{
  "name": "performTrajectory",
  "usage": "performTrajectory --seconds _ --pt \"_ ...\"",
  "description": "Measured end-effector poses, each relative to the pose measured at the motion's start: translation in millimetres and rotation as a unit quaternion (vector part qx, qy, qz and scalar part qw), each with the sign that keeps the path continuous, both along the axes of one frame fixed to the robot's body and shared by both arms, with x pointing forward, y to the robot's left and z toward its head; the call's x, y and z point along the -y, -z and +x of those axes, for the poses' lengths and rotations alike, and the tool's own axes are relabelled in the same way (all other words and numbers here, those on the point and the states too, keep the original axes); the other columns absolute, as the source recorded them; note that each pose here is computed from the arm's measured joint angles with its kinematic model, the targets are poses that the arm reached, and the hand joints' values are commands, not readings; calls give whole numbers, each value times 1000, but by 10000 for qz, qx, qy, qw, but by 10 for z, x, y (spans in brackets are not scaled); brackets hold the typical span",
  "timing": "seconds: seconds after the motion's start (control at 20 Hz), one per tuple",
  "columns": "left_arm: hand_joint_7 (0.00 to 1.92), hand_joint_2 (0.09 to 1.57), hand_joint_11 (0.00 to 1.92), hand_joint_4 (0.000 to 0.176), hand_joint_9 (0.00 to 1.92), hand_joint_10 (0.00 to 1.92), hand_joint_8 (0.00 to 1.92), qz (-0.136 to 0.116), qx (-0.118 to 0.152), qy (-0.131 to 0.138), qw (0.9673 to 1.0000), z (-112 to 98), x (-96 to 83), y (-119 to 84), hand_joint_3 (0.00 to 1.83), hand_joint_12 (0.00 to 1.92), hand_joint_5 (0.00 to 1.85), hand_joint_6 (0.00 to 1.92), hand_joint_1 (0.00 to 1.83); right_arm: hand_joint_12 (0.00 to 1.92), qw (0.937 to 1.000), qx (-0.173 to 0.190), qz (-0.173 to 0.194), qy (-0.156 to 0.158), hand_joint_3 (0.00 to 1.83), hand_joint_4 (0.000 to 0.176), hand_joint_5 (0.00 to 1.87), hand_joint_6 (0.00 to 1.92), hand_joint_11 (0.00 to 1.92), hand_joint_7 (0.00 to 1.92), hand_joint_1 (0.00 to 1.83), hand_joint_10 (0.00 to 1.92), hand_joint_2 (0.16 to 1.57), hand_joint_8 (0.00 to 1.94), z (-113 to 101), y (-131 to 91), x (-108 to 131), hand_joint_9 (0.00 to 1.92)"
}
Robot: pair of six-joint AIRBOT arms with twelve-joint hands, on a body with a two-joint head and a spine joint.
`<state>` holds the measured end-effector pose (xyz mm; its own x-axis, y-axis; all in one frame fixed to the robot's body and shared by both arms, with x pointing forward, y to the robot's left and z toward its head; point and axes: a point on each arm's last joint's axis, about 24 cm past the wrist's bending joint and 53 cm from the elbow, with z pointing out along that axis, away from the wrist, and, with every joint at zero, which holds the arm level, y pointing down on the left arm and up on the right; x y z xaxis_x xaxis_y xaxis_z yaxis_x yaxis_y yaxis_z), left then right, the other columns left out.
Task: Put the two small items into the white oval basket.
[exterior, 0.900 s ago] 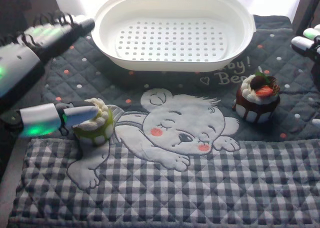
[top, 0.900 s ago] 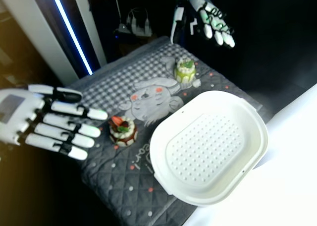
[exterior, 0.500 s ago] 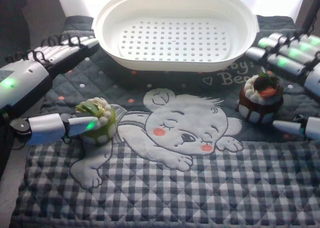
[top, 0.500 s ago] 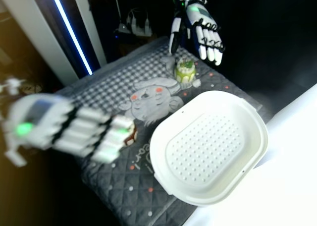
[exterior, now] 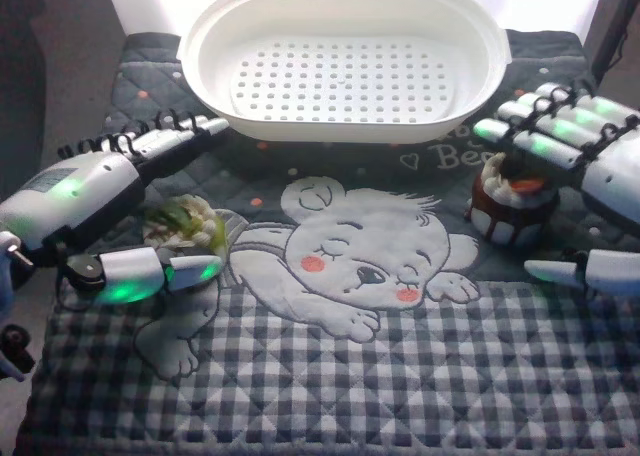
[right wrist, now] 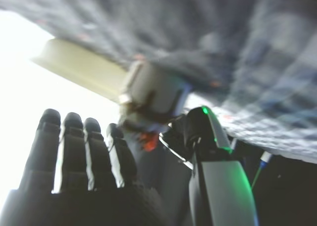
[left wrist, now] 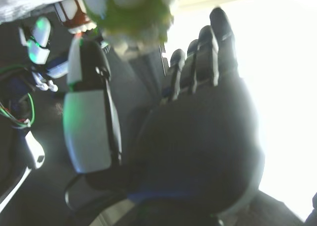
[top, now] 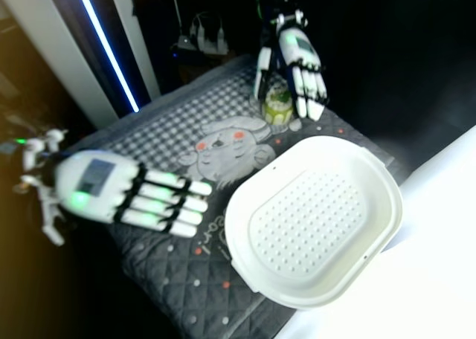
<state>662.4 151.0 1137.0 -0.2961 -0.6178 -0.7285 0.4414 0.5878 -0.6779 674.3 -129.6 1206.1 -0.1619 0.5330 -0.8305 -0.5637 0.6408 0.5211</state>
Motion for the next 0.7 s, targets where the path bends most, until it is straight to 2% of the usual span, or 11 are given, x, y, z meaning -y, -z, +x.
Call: performTrajectory --seconds 0.05,0.1,0.15,0.2,0.25,0.3,0.35,0.5,0.55,0.6,0.7 --pt "401 1157 81 0 521 194 39 -11 -55 12 10000 8 26 34 3 1516 438 37 1081 567 10000 -2 -4 5 0 0 187 6 0 217 895 147 1138 3 14 11 -2 171" --pt "541 1180 194 0 595 404 35 -42 -92 13 9999 24 34 61 5 1600 563 30 1140 1388 10000 6 52 27 1 0 318 25 0 436 987 685 1141 88 35 -5 -2 235" --pt "698 1220 446 0 719 741 1106 -69 -120 19 9999 31 36 73 0 1719 727 55 1278 1580 9999 32 91 42 1 0 527 109 287 697 1080 950 1185 301 49 -25 6 493" --pt "776 1249 545 0 693 1065 1338 -110 -124 15 9999 39 33 66 0 1797 659 1106 1186 1682 9999 91 106 54 0 0 530 1181 571 818 1168 1184 1255 1149 60 -64 16 696" --pt "780 1270 533 0 643 1209 1412 -134 -91 3 9999 59 25 34 0 1851 610 1365 1160 1672 9998 128 139 83 0 0 566 1362 729 856 1195 1240 1258 1321 73 -91 36 814" --pt "752 1282 507 0 597 1319 1488 -138 -86 -8 9999 66 23 29 1 1896 605 1394 1149 1755 9998 121 134 92 0 0 674 1204 766 788 1315 1498 1227 1363 84 -92 41 816" --pt "688 1272 519 0 674 1606 1402 -132 -149 -39 9998 74 9 58 0 1870 631 1366 1270 1879 9999 89 122 75 0 0 646 1178 789 738 1319 1639 1248 1490 83 -72 25 788" --pt "692 1256 532 0 697 1675 1371 -120 -134 -44 9998 74 2 50 0 1861 689 1266 1311 1835 9999 44 146 56 0 0 604 1247 757 769 1343 1605 1240 1386 82 -63 23 808" --pt "704 1255 539 0 712 1668 1362 -122 -104 -46 9999 56 -10 13 0 1843 658 1292 1315 1833 9998 17 181 40 0 0 635 1297 830 850 1237 1523 1240 1396 66 -80 39 869" --pt "716 1252 576 0 729 1647 1346 -121 -4 -54 9999 40 -45 -64 0 1826 646 1303 1318 1830 9998 30 190 7 0 0 670 1269 837 877 1220 1498 1231 1388 47 -115 68 880" --pt "708 1258 539 0 716 1656 1357 -218 330 -88 9992 41 -112 -304 0 1839 635 1322 1312 1770 9992 59 384 17 0 0 692 1148 663 813 1348 1556 1212 1311 40 -219 168 827"
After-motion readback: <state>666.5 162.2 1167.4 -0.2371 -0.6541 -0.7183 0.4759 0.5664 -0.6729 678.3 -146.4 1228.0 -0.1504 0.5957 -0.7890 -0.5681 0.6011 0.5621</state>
